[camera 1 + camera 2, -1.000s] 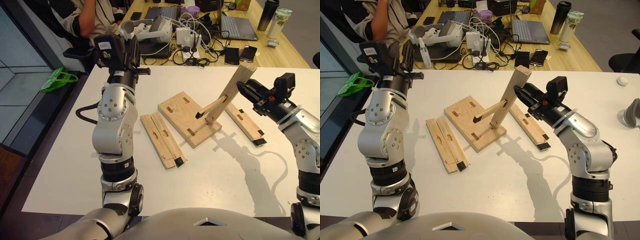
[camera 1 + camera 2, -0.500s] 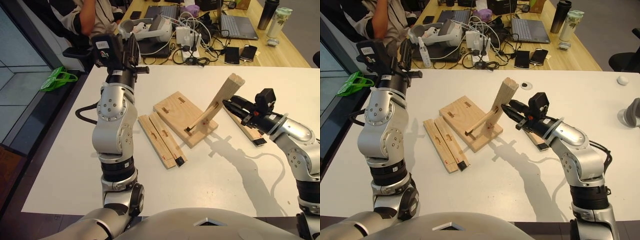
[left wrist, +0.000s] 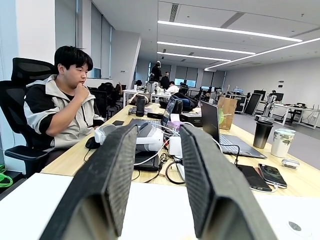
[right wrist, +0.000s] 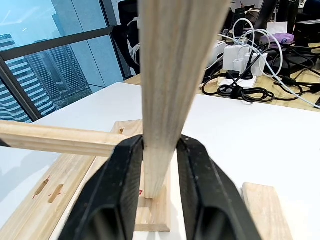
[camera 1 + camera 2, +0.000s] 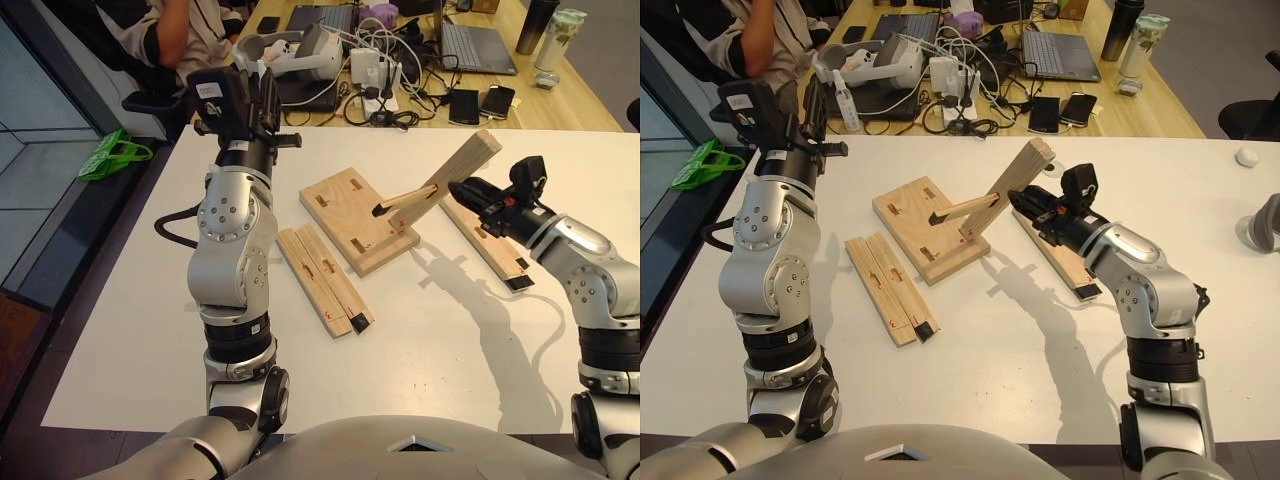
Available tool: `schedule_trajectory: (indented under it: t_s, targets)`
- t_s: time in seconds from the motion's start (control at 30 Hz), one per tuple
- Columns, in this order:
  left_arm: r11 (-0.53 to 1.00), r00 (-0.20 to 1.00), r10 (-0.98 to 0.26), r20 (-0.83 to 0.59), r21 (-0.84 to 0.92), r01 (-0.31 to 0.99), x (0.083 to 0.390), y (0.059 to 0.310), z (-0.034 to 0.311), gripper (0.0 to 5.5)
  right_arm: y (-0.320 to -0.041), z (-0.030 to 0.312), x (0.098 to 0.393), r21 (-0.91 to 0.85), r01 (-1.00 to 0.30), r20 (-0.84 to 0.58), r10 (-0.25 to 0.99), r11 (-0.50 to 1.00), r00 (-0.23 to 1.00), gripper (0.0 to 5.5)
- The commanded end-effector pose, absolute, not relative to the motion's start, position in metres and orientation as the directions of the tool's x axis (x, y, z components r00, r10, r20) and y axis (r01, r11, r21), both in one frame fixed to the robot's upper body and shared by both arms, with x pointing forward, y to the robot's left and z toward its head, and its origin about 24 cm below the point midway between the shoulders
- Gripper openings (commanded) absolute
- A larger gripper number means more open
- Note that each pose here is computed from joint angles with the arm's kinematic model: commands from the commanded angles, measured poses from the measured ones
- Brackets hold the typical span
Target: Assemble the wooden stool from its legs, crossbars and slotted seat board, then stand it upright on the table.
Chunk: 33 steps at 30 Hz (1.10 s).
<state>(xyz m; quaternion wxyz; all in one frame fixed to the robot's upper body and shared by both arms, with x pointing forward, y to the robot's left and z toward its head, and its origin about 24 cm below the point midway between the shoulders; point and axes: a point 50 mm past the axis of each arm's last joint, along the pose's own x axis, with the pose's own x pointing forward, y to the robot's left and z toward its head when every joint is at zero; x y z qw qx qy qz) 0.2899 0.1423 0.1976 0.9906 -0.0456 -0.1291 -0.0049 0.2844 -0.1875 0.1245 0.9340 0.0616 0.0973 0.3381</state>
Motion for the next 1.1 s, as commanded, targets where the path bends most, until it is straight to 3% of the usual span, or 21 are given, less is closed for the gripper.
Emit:
schedule_trajectory:
  t_s: [0.03, 0.23, 0.43, 0.8, 1.03, 1.1]
  targets:
    - [0.996, 0.965, 0.006, 0.261, -0.089, 0.018, 0.291, 0.141, 0.199, 1.55, -0.175, 0.13, 0.291, 0.115, -0.67, -0.265, 0.673, 0.734, 0.691, 0.92]
    - [0.995, 0.965, 0.007, 0.262, -0.098, 0.019, 0.292, 0.138, 0.198, 1.55, -0.155, 0.135, 0.306, 0.102, -0.751, -0.395, 0.72, 0.652, 0.571, 0.92]
    - [0.995, 0.964, 0.011, 0.267, -0.101, 0.017, 0.293, 0.138, 0.199, 1.55, -0.154, 0.135, 0.32, 0.111, -0.758, -0.453, 0.711, 0.643, 0.537, 0.92]
    - [0.995, 0.963, 0.016, 0.27, -0.1, 0.012, 0.294, 0.14, 0.199, 1.55, -0.18, 0.168, 0.35, -0.01, -0.667, -0.348, 0.623, 0.745, 0.701, 0.92]
    - [0.996, 0.962, 0.016, 0.273, -0.092, 0.009, 0.295, 0.143, 0.199, 1.55, -0.206, 0.155, 0.35, 0.052, -0.551, -0.396, 0.524, 0.833, 0.754, 0.92]
    - [0.996, 0.961, 0.017, 0.275, -0.09, 0.008, 0.295, 0.143, 0.2, 1.55, -0.204, 0.152, 0.347, 0.09, -0.543, -0.396, 0.531, 0.835, 0.749, 1.44]
